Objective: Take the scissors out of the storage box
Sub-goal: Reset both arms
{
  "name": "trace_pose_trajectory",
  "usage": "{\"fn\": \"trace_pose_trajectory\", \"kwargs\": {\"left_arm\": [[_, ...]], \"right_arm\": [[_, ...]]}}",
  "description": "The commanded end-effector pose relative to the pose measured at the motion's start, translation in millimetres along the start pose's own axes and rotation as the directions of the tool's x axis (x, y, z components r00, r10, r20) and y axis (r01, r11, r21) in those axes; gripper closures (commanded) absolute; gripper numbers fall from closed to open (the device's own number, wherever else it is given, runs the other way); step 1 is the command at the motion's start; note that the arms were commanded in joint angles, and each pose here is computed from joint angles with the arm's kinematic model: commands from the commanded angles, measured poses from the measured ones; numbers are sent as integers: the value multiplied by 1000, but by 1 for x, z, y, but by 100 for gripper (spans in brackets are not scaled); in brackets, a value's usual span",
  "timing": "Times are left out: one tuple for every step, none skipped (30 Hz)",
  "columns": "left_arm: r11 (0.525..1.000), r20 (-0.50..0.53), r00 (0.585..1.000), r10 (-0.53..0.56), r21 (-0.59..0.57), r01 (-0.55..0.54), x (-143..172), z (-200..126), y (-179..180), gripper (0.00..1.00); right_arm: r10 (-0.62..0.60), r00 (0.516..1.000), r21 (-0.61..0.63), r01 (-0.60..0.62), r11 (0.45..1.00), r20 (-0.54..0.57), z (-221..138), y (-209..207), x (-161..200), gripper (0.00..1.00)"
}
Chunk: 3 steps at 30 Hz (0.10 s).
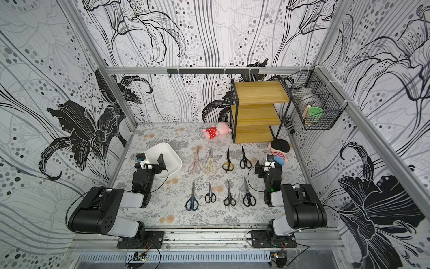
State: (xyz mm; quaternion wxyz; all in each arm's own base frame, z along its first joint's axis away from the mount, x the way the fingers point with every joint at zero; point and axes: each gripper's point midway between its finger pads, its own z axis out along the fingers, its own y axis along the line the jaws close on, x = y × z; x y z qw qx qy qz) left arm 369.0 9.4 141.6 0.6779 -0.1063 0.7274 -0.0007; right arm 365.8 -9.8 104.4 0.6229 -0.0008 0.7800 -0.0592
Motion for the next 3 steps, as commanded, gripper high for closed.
{"fn": "trace_pose_trajectory", "kwargs": {"left_arm": [[1000,41,999,2,-8,-2,-10,0,2,2],[1000,41,999,2,-8,-2,-10,0,2,2],[1000,40,999,2,-8,-2,-9,0,2,2]], "right_arm": [[20,999,-13,-19,1000,39,4,0,-13,5],[21,999,-12,-20,1000,40,4,-1,-13,5],[19,999,-11,-18,1000,39,3,-1,-12,5]]}}
